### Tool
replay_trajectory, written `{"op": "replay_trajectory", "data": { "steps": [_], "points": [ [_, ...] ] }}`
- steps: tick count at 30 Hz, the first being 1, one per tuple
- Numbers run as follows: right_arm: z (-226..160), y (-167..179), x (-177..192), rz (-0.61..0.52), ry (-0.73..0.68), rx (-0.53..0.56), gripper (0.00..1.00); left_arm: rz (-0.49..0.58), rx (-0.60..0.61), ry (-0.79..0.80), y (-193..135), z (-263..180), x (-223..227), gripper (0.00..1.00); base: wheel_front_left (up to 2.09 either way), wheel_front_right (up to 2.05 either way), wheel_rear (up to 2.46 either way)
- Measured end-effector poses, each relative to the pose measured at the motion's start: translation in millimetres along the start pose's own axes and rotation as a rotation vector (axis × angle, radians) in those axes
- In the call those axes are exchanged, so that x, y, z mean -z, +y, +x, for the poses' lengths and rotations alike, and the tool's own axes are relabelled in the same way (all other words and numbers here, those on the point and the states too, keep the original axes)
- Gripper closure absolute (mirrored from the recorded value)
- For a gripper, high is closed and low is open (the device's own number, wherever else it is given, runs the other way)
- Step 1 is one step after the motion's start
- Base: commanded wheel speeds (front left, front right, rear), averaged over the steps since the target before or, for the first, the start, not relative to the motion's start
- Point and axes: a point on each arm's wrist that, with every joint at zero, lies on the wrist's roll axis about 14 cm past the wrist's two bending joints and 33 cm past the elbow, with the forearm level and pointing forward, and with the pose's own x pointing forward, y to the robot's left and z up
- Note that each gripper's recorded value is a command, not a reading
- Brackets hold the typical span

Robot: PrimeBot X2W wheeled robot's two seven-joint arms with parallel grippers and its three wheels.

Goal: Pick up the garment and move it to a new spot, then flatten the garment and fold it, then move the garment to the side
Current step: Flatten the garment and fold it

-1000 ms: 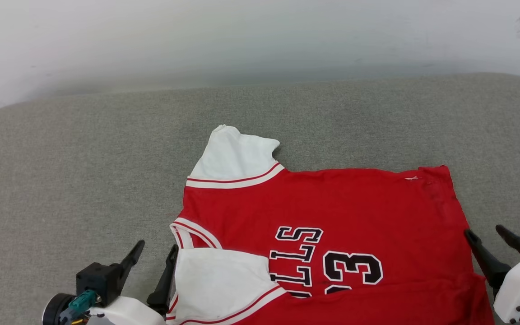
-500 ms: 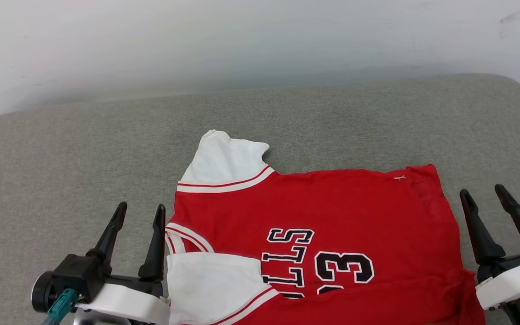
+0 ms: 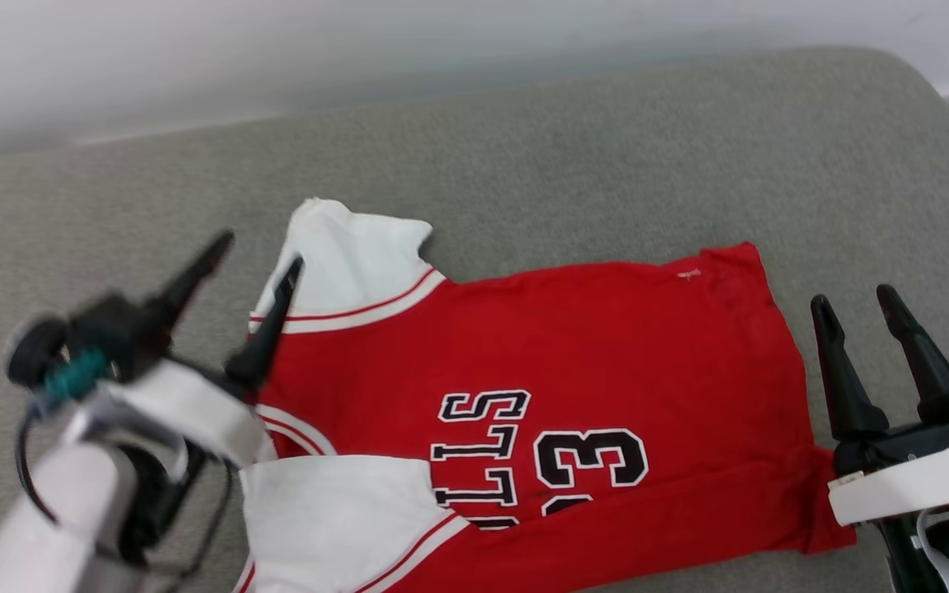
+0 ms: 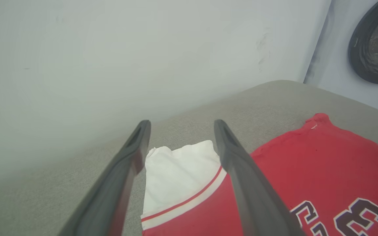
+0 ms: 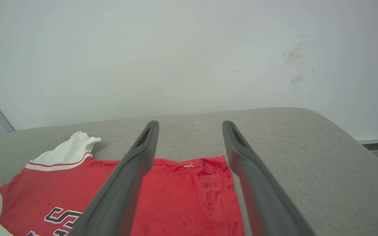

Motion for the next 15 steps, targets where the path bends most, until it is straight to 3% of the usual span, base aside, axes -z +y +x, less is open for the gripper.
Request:
{"op": "replay_trajectory", "data": {
  "steps": [6,15],
  "points": [
    [4,-13,19,0.007,0.035,0.047,0.0,0.101,0.118,0.238,16,62,17,0.0,0.0,0.0,0.0],
    [1,-32,51,-0.005,0.118,0.114,0.0,0.067,0.171,0.729,44,109,81,0.0,0.0,0.0,0.0]
  ]
}}
